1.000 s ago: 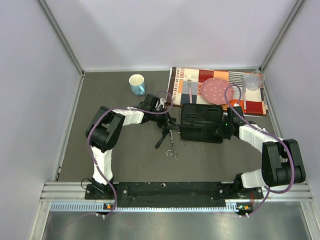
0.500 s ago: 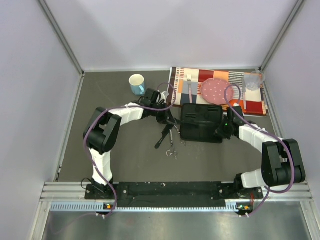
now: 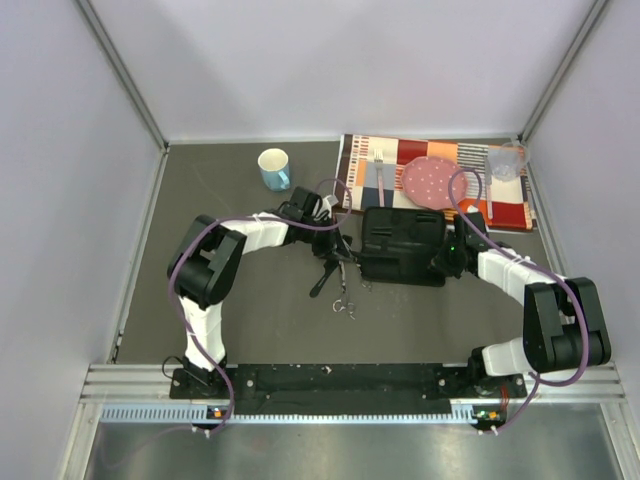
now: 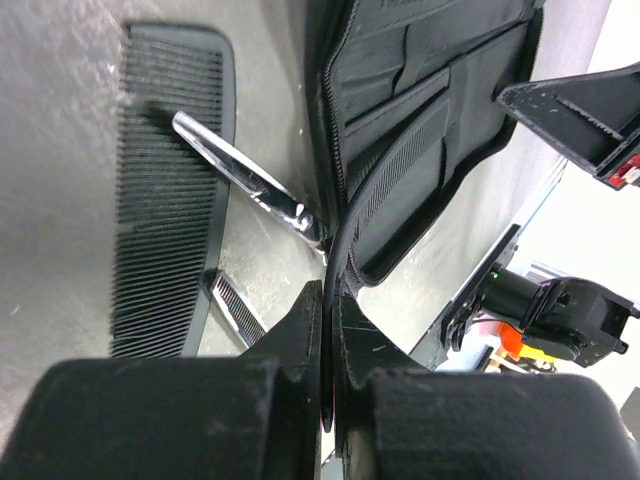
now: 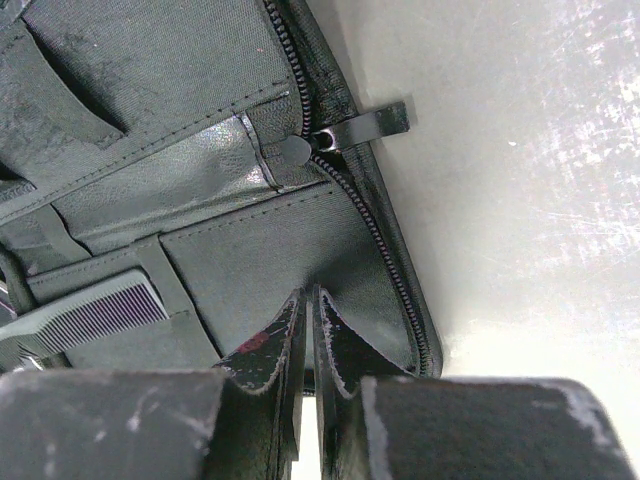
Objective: Sort the hair-cutting tools
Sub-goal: Place the comb in the hairdressing tool bag.
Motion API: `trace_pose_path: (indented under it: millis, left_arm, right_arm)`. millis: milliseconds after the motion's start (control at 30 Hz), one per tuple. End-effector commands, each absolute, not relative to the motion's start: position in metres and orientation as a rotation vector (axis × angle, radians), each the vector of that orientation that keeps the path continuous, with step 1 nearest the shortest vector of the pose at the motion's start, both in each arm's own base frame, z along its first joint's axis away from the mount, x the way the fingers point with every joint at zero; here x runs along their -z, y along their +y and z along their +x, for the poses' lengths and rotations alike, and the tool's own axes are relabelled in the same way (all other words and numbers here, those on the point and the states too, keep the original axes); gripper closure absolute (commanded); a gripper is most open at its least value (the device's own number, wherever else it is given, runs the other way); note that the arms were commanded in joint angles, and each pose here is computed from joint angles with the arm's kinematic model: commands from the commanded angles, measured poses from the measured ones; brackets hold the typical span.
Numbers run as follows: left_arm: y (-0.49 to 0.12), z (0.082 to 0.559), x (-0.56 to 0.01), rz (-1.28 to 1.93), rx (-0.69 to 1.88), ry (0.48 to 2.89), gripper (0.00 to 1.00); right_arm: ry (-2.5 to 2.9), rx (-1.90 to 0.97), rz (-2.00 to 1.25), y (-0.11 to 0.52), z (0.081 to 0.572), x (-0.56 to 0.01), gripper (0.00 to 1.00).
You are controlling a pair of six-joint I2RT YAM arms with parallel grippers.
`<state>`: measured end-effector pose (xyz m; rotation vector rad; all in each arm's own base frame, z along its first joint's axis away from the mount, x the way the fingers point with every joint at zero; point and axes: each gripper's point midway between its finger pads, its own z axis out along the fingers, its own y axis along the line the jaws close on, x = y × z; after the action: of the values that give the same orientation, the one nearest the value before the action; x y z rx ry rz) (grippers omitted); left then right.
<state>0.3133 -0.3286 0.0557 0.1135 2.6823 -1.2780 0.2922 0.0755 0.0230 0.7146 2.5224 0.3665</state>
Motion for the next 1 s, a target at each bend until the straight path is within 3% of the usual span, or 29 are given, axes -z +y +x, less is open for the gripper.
trace_pose_path:
  millis: [0, 533, 967]
  left_arm:
    - [-0.327, 0.287, -0.033, 0.089, 1.232, 2.783, 1.0]
    - [-0.343, 0.306, -0.038, -0.189, 1.303, 2.653, 1.0]
    - [-0.354, 0.293, -0.034, -0.162, 1.379, 2.694, 1.0]
  right_arm:
    - [2.585, -0.254, 0.728, 0.066, 0.277, 0.002, 0.94]
    - [2.578, -0.267, 0.733, 0.067, 0.277, 0.002, 0.94]
    - [2.568, -0.275, 0.732, 0.068, 0.279, 0.001, 0.94]
